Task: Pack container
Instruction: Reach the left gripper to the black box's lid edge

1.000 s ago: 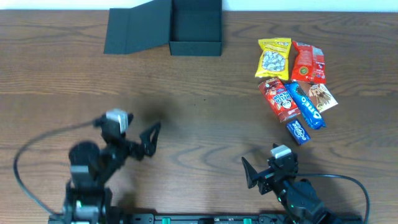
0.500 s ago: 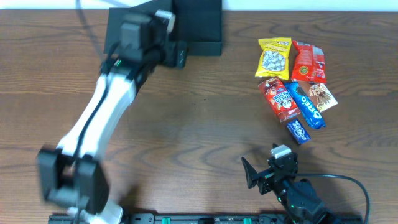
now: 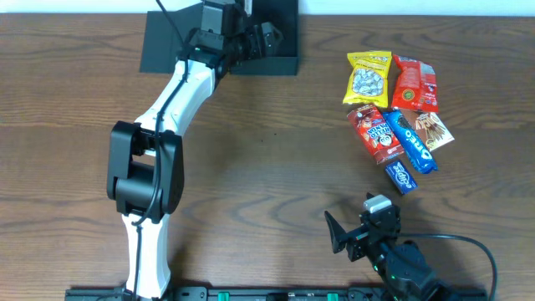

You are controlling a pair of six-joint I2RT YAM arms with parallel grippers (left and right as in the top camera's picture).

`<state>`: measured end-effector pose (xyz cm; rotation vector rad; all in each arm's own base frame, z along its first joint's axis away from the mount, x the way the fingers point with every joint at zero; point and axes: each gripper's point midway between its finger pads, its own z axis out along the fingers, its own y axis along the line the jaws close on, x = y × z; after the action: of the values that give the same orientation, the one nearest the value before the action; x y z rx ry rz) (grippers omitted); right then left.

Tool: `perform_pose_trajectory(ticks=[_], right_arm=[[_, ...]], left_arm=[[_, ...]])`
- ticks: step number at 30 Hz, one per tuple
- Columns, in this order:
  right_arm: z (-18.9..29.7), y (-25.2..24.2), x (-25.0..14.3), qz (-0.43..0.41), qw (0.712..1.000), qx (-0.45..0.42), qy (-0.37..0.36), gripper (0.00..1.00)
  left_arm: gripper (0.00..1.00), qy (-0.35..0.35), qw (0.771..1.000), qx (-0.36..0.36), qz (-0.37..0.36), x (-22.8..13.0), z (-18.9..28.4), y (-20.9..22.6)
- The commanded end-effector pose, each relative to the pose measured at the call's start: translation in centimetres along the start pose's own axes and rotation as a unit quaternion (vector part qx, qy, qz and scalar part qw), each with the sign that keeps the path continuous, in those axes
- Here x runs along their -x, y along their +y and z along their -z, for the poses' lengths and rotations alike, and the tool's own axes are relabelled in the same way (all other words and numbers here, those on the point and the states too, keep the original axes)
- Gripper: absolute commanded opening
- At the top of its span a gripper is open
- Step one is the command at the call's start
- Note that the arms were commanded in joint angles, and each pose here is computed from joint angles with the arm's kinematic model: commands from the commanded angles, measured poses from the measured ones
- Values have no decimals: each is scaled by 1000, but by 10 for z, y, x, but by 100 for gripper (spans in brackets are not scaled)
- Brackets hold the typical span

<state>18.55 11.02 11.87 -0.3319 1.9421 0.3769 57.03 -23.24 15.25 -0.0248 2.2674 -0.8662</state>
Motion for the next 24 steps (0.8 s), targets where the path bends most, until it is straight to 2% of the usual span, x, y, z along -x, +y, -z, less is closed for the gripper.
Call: perform_pose_trajectory(ticks=[1,3,5,9,10,11,16,18,24], right_arm=[[-1,1,-3,7,1000,1,2,99],[-1,1,-3,7,1000,1,2,99],[-1,1,-3,7,1000,1,2,99],[-1,1,-3,7,1000,1,2,99],[-1,1,-3,7,1000,1,2,99],[-1,1,-3,7,1000,1,2,99],[-1,1,-3,7,1000,1,2,99],[-1,1,-3,7,1000,1,2,99],[-1,1,-3,7,1000,1,2,99]], left_arm=[[95,-5,998,-6,70,7,0,-6],[98,1,990,27,138,0,0,7],[95,11,978,70,194,-13,1,21],[100,23,961,127,244,-31,5,38],[94,18,955,143,258,-33,6,44],[94,8,948,163,274,-34,8,51],[87,-24,925,208,316,-32,15,69],[80,-30,922,214,320,-30,16,73],[76,-41,913,230,334,-32,15,84]])
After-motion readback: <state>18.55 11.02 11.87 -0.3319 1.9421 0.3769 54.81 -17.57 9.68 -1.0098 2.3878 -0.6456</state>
